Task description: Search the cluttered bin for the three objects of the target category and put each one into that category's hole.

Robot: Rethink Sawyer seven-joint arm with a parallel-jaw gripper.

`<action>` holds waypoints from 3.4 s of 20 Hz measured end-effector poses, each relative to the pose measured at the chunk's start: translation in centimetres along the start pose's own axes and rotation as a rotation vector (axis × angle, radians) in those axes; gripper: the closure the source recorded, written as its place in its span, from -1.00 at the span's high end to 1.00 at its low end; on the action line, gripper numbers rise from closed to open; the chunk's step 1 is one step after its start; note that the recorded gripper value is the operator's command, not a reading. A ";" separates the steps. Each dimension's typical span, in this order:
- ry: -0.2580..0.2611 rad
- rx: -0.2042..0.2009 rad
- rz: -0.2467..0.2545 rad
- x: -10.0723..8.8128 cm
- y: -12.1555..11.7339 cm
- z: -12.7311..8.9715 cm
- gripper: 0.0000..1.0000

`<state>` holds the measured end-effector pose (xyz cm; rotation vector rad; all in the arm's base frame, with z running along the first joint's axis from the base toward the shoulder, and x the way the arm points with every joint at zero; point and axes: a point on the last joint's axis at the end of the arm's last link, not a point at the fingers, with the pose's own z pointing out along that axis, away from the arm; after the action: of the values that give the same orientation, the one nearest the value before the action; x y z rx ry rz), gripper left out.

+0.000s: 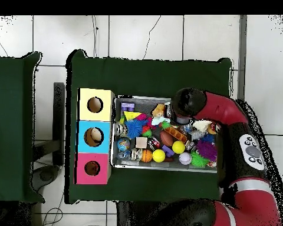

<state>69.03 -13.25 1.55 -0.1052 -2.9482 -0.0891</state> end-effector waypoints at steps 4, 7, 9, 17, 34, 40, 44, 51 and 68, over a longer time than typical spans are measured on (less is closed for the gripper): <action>-0.034 0.057 -0.003 -0.1 -2.5 -2.8 -1.00; -0.053 0.087 0.000 0.0 -4.0 -4.1 -1.00; -0.065 0.108 0.005 0.1 -5.5 -5.0 -1.00; -0.077 0.152 0.014 0.4 -8.4 -5.5 -1.00; -0.023 0.107 -0.051 3.1 -1.5 -5.8 -1.00; 0.000 0.079 -0.076 4.4 2.3 -6.1 -1.00; -0.050 0.082 -0.071 4.6 4.1 -6.3 -1.00; -0.238 0.120 0.069 3.4 6.0 -5.7 -1.00; -0.376 0.066 0.535 3.4 8.6 -6.3 1.00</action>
<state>67.53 -4.85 8.83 -0.9882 -3.1586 0.1167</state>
